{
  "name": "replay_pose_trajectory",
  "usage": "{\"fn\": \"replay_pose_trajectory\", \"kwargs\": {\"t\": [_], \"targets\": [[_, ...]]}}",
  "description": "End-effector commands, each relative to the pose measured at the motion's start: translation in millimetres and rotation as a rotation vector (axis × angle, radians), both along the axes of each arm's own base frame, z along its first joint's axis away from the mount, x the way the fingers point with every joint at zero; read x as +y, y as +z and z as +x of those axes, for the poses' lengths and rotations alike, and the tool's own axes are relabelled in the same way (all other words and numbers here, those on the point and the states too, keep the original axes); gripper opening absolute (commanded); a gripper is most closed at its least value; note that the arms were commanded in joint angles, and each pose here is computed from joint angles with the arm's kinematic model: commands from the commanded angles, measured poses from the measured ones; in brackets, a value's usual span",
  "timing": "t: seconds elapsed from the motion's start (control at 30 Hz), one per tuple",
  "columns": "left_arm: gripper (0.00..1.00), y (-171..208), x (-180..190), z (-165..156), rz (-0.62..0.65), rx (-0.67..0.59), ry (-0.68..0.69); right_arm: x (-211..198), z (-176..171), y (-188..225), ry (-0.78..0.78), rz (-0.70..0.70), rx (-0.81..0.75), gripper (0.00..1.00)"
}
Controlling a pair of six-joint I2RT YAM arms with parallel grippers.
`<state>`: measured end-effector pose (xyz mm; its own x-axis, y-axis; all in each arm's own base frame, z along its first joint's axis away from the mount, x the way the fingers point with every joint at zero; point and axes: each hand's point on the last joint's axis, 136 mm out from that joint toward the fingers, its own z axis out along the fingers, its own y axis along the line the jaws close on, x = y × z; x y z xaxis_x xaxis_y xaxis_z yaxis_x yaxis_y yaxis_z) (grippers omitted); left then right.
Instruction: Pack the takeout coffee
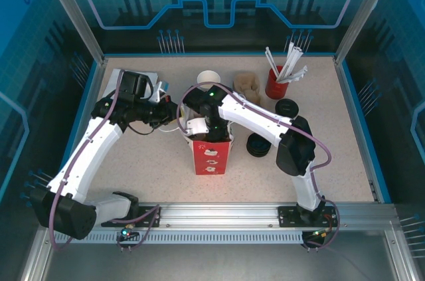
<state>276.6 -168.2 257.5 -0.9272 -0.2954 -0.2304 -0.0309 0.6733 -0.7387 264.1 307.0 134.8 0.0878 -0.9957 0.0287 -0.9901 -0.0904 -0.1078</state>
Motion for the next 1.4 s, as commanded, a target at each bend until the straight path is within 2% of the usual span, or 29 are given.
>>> {"fn": "replay_pose_trajectory", "kwargs": {"t": [0.0,0.77,1.37], "targets": [[0.0,20,-5,1,-0.009,-0.061,-0.026,1,-5,-16,0.005,-0.019,0.061,0.2],[0.0,24,-1,1,0.022,-0.067,-0.014,-11,-1,-38,-0.003,-0.064,0.101,0.2],[0.0,33,-1,4,0.025,-0.08,-0.016,-29,-5,-74,0.003,-0.148,0.144,0.2]]}}
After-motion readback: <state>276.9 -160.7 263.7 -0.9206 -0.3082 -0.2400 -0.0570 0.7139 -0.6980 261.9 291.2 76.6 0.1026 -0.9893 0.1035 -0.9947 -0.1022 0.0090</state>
